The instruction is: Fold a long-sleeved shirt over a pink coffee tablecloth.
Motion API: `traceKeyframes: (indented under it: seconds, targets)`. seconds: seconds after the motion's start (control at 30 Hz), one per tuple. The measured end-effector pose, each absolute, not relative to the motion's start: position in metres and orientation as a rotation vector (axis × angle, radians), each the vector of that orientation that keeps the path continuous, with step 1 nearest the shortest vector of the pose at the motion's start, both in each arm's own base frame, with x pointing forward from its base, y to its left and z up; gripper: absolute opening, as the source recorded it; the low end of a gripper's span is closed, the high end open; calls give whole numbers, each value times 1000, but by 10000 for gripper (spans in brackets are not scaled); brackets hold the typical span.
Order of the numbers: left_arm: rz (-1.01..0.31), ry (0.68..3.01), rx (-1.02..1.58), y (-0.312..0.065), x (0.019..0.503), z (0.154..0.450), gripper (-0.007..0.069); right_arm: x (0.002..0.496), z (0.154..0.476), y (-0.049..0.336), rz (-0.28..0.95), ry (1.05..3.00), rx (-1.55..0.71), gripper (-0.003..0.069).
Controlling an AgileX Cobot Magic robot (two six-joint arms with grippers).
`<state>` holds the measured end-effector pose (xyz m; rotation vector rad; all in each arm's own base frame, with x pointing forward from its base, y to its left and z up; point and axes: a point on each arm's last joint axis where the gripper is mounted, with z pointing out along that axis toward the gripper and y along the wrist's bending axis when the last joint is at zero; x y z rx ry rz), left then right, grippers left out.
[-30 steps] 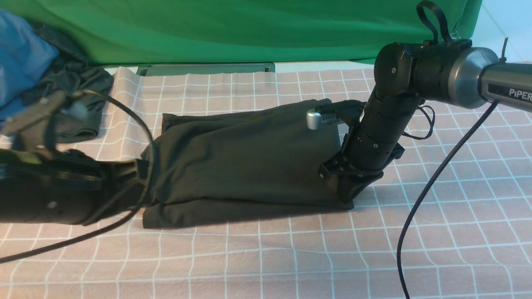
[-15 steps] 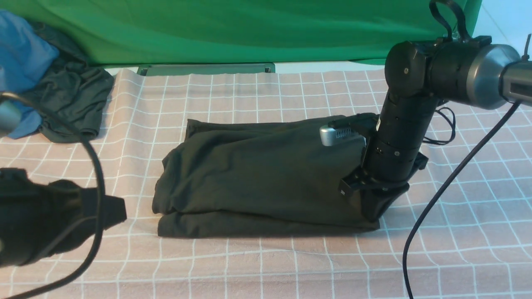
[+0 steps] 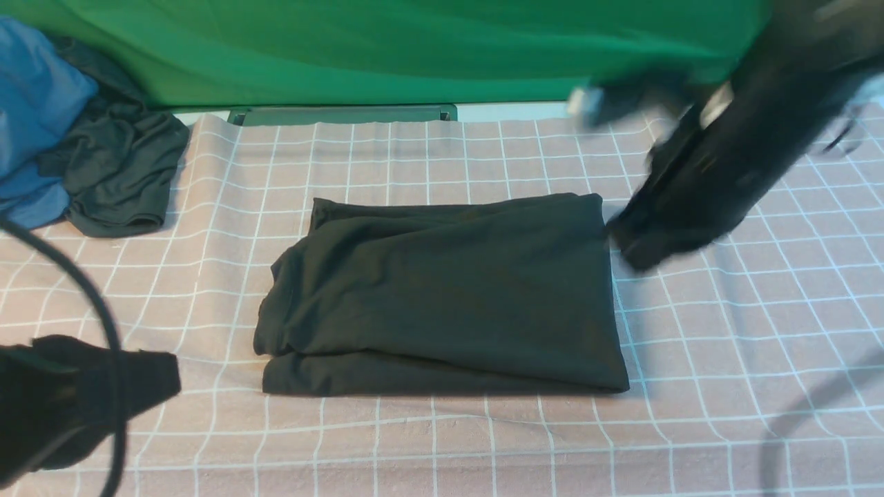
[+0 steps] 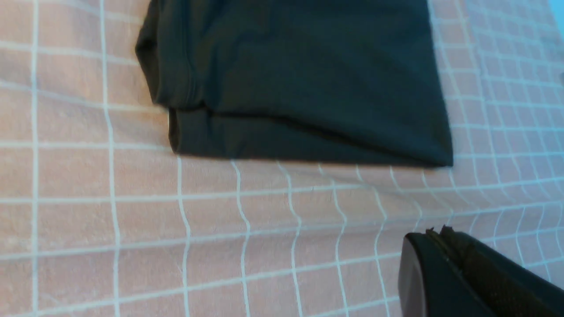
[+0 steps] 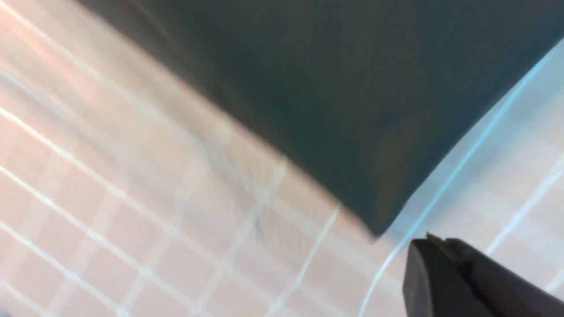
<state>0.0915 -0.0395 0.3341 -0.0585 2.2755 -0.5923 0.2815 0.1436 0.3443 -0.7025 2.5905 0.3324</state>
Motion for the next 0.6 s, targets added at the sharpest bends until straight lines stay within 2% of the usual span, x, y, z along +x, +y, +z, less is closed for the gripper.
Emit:
traceKeyframes:
  seconds: [0.1, 0.13, 0.17, 0.27, 0.3, 0.43, 0.6]
  targets:
    - [-583, 2198, -79, -36, 83, 340, 13, 235, 406, 120, 352, 2263, -618, 39]
    - [-582, 2190, -86, -36, 83, 341, 13, 232, 410, 119, 354, 2238, -611, 39]
    - [-573, 2151, -97, -34, 79, 344, 13, 204, 432, 105, 353, 2084, -572, 39]
    - [-563, 2081, -110, -32, 75, 349, 13, 154, 452, 78, 324, 1837, -510, 37]
    - [-562, 2076, -111, -32, 75, 349, 13, 151, 450, 76, 318, 1832, -509, 37]
    - [-546, 2033, -118, -30, 76, 352, 13, 97, 438, 46, 252, 1585, -457, 37]
    - [-534, 1962, -135, -28, 81, 353, 13, 40, 389, 18, 215, 1284, -392, 37]
